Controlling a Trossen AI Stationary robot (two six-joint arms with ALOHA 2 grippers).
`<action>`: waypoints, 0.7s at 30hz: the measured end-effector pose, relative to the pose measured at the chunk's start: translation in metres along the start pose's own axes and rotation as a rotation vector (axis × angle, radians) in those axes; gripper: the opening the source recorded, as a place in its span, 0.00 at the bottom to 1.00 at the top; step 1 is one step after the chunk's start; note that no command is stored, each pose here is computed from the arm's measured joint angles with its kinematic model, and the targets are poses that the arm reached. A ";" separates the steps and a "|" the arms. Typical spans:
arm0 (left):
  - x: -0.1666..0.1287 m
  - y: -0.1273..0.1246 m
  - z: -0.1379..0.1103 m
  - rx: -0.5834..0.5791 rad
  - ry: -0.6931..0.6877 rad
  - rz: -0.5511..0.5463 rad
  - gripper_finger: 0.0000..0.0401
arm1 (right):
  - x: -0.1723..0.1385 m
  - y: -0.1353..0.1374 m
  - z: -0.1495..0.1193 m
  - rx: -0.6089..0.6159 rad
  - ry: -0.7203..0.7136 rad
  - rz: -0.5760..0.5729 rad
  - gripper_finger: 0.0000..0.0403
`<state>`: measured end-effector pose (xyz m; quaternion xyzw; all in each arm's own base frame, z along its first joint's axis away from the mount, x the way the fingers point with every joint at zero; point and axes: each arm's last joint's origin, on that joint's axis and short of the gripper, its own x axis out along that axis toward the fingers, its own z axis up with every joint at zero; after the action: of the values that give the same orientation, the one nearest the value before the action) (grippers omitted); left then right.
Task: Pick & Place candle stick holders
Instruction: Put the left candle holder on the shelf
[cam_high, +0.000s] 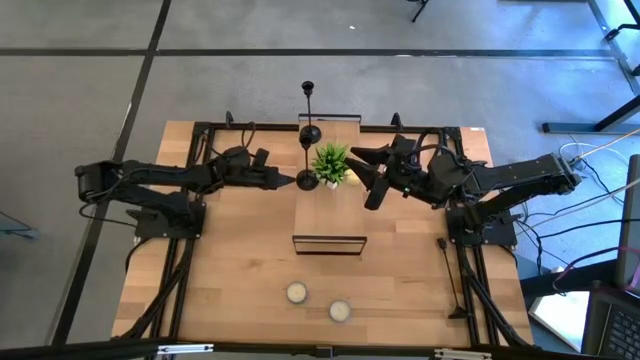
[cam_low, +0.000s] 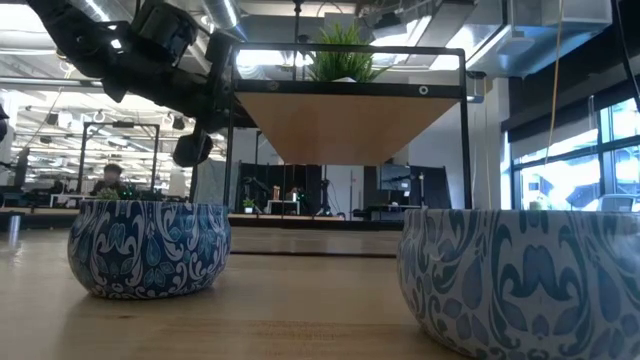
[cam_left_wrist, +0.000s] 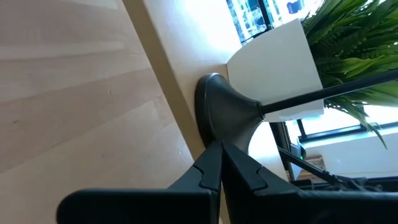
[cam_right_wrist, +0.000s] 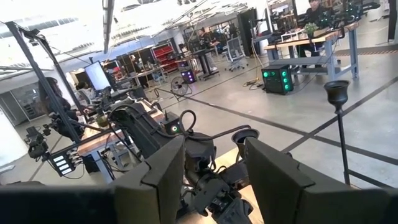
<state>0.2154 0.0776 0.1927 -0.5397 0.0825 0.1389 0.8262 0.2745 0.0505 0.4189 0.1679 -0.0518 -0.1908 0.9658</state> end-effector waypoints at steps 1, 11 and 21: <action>0.000 0.000 0.000 0.002 0.000 0.000 0.00 | 0.000 0.000 0.000 -0.001 0.000 0.000 0.43; 0.001 0.001 0.000 0.004 -0.003 0.009 0.00 | 0.000 0.000 0.000 -0.003 0.002 -0.003 0.43; 0.003 0.002 0.000 -0.006 -0.005 0.010 0.00 | 0.000 0.000 0.000 -0.005 0.002 -0.003 0.43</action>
<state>0.2175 0.0787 0.1896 -0.5413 0.0826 0.1446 0.8242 0.2746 0.0505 0.4185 0.1656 -0.0498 -0.1923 0.9660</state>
